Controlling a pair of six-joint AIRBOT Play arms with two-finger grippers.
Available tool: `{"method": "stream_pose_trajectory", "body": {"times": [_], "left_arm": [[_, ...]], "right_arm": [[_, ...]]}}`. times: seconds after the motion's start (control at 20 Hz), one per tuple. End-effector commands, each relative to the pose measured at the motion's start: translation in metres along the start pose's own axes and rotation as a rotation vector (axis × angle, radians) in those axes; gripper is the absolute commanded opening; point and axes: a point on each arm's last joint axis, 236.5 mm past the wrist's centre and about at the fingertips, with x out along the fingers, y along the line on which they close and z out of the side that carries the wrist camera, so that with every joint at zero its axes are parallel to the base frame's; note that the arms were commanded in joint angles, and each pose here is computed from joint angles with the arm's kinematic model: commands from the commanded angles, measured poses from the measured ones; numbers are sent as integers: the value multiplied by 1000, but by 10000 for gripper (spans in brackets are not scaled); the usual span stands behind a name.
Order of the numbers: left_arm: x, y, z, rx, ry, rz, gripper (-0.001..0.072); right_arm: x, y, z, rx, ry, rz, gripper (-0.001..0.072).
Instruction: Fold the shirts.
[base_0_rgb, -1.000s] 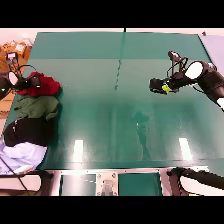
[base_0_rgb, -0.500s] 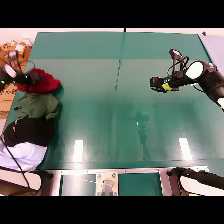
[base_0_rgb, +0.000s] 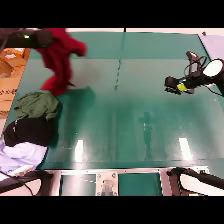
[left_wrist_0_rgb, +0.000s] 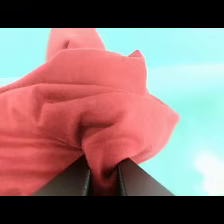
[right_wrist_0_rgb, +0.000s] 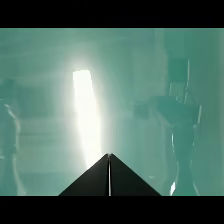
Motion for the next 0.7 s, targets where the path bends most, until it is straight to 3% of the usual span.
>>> {"method": "stream_pose_trajectory", "body": {"times": [0.0, 0.2, 0.25, 0.3, 0.35, 0.4, 0.65], "left_arm": [[-2, -122, -32, 44, 81, -257, 27], [50, -184, -142, 68, 336, -349, 31], [64, -188, -168, 71, 390, -351, 227], [74, -188, -185, 54, 437, -344, 516], [82, -185, -197, -3, 483, -336, 618], [84, -177, -199, -23, 501, -326, 622], [42, -79, -202, -106, 725, -213, 623]], "right_arm": [[-14, -23, 3, 44, -11, -18, 12], [-23, -36, 3, 76, -15, -30, 12], [-23, -37, 2, 79, -9, -32, 14], [-23, -38, 1, 81, -4, -33, 45], [-23, -40, 1, 84, -4, -35, 129], [-23, -42, 1, 83, -3, -37, 169], [-24, -74, -12, 134, 46, -65, 169]]}}
